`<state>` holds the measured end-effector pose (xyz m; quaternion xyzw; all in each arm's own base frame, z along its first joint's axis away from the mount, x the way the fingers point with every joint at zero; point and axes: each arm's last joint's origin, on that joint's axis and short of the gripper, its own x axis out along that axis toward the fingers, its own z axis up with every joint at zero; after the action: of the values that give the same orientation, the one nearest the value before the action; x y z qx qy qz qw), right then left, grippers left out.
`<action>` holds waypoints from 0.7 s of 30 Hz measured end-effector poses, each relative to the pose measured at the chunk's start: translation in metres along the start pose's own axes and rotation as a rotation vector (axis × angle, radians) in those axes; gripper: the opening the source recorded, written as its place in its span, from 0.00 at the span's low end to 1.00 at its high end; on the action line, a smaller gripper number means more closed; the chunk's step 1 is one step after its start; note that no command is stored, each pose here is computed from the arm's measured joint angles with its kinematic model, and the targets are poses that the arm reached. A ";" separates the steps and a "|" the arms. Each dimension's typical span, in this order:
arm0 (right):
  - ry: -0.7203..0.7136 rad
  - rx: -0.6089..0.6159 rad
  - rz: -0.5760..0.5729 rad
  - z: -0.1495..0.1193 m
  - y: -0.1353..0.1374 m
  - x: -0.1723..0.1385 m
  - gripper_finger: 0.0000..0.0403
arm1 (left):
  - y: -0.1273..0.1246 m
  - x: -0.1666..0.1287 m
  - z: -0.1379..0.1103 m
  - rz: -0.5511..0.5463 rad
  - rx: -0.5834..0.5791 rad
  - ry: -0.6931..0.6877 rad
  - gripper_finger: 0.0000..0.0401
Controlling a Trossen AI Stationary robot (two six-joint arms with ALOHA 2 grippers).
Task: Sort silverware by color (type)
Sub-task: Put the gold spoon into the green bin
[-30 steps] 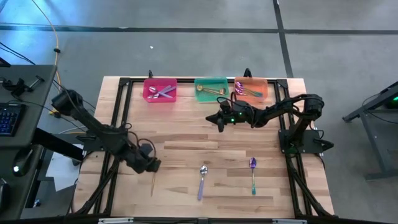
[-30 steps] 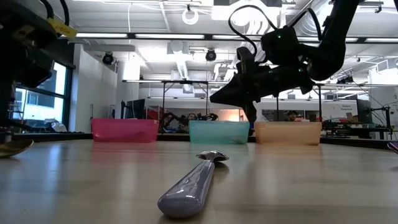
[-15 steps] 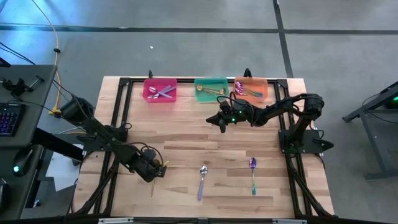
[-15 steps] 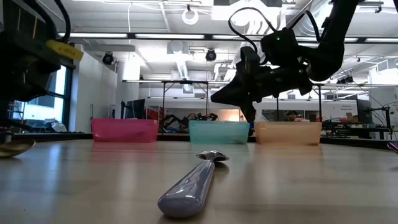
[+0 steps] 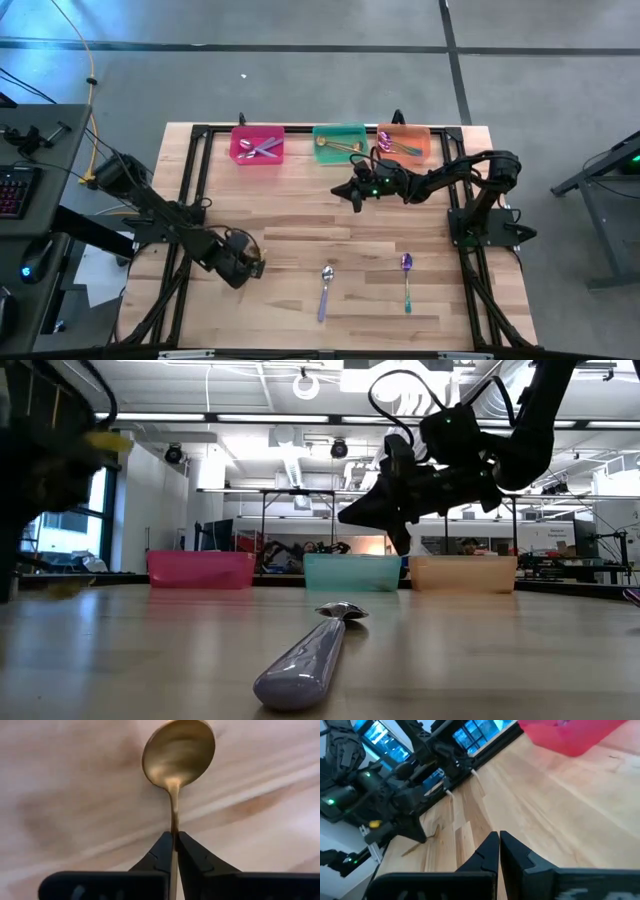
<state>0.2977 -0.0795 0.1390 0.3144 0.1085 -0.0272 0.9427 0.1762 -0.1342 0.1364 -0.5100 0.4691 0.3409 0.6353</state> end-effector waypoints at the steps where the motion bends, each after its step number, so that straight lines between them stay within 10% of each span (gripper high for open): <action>1: -0.004 -0.001 0.000 0.000 0.000 0.000 0.00 | -0.001 -0.004 0.002 -0.030 -0.004 -0.025 0.01; 21: -0.083 -0.019 0.122 0.045 0.024 0.024 0.00 | -0.025 -0.076 0.100 -0.406 0.080 -0.532 0.00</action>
<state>0.3323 -0.0872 0.1827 0.3099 0.0504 0.0183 0.9493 0.1992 -0.0405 0.2205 -0.4610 0.1888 0.3099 0.8098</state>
